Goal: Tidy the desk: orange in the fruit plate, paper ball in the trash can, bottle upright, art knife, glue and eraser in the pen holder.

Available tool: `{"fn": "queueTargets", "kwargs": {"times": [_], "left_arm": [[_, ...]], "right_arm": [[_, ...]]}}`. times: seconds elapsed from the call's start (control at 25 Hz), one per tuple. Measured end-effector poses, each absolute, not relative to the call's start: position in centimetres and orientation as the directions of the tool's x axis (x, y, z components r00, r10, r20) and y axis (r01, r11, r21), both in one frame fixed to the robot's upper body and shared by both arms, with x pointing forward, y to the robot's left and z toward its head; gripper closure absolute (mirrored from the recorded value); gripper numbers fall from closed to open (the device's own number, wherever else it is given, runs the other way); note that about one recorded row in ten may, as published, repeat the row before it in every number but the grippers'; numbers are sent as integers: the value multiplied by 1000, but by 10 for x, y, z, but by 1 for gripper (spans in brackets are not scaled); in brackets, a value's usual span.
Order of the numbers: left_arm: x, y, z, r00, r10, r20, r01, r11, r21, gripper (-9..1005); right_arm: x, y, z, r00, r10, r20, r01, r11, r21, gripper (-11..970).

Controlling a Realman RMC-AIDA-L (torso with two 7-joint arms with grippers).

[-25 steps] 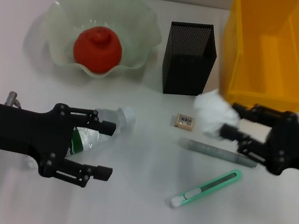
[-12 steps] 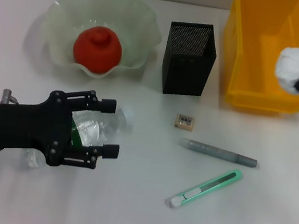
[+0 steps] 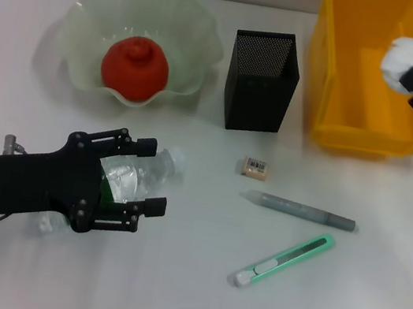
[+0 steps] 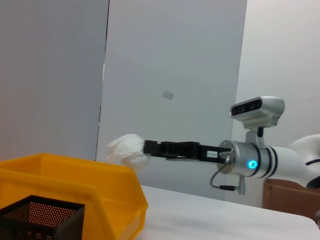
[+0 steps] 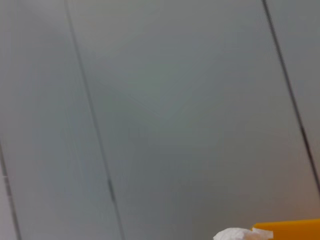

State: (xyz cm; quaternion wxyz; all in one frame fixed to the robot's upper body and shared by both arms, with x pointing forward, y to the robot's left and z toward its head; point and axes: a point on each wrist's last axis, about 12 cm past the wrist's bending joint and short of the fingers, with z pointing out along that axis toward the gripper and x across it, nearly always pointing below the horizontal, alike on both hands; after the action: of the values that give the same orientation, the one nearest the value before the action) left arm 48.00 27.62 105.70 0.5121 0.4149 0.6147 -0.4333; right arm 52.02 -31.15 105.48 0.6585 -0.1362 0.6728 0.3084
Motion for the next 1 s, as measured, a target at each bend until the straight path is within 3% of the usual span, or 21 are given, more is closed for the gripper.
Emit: {"fn": "queueTargets", "kwargs": {"times": [0.08,0.36,0.8,1.0], "left_arm": [[478,277,1056,-136,64,-989,952,286,-112,170],[474,279,1053,-147,50,-988,946,300,-126,171],[471,279,1052,-163,36,-986,944,296,-145,170],[470,279,1052,-167,38,-985,944,294,-149,171]], "right_arm": [[533,-308,1055,-103,205,-973,-566,792,227,459],[539,-303,1054,-53,142,-988,-557,817,147,431],[539,-306,1055,10,148,-989,-507,853,123,226],[530,-309,1063,18,262,-965,-552,807,209,140]]}}
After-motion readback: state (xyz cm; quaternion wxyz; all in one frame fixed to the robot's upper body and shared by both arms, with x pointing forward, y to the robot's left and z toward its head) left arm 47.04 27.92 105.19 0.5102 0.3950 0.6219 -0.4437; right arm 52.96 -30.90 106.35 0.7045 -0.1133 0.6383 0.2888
